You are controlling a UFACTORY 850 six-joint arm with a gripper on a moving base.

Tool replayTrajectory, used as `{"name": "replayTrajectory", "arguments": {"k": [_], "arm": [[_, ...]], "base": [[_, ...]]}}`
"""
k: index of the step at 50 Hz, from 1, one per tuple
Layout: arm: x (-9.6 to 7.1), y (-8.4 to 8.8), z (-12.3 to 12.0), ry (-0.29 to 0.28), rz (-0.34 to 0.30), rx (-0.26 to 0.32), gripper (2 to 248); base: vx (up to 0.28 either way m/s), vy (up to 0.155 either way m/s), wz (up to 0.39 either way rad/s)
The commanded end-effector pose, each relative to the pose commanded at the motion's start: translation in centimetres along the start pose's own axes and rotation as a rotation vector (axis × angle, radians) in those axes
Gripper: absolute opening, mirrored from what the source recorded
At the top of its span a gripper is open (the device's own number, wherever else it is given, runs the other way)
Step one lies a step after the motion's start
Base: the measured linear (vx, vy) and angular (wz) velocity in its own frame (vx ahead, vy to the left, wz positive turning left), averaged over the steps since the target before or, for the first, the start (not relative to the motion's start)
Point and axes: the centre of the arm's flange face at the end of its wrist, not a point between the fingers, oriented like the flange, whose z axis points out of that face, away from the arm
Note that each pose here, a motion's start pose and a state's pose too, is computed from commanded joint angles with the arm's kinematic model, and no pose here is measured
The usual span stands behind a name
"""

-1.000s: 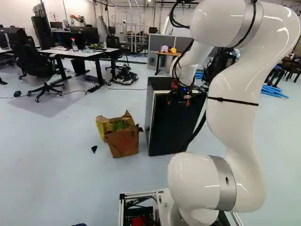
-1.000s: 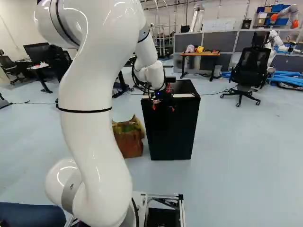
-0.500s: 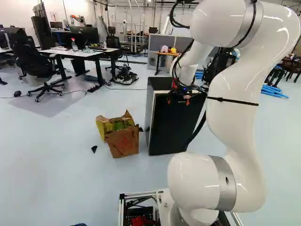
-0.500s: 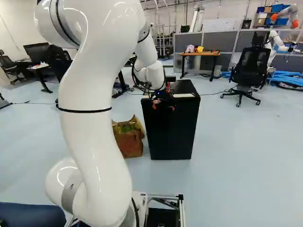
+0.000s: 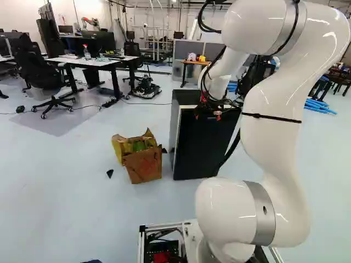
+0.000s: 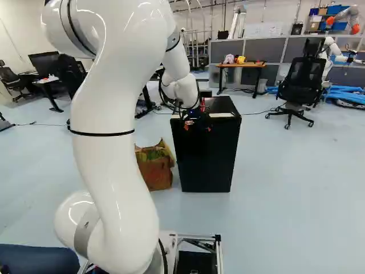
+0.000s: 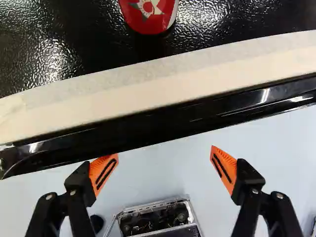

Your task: Grab a drink from the fridge

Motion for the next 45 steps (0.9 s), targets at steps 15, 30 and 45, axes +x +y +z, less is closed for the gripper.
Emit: {"name": "replayTrajectory", "arguments": {"k": [15,30,45], "arm": [[-0.3,0.0,0.0,-0.036,0.009,0.003,247],[-1.0,-0.1,-0.1,-0.108,0.028,0.01,247],[-0.9,-0.1,0.0,-0.099,0.03,0.011,247]], "base": [[0.0,0.0,0.0],[0.0,0.0,0.0],[0.0,0.0,0.0]]}}
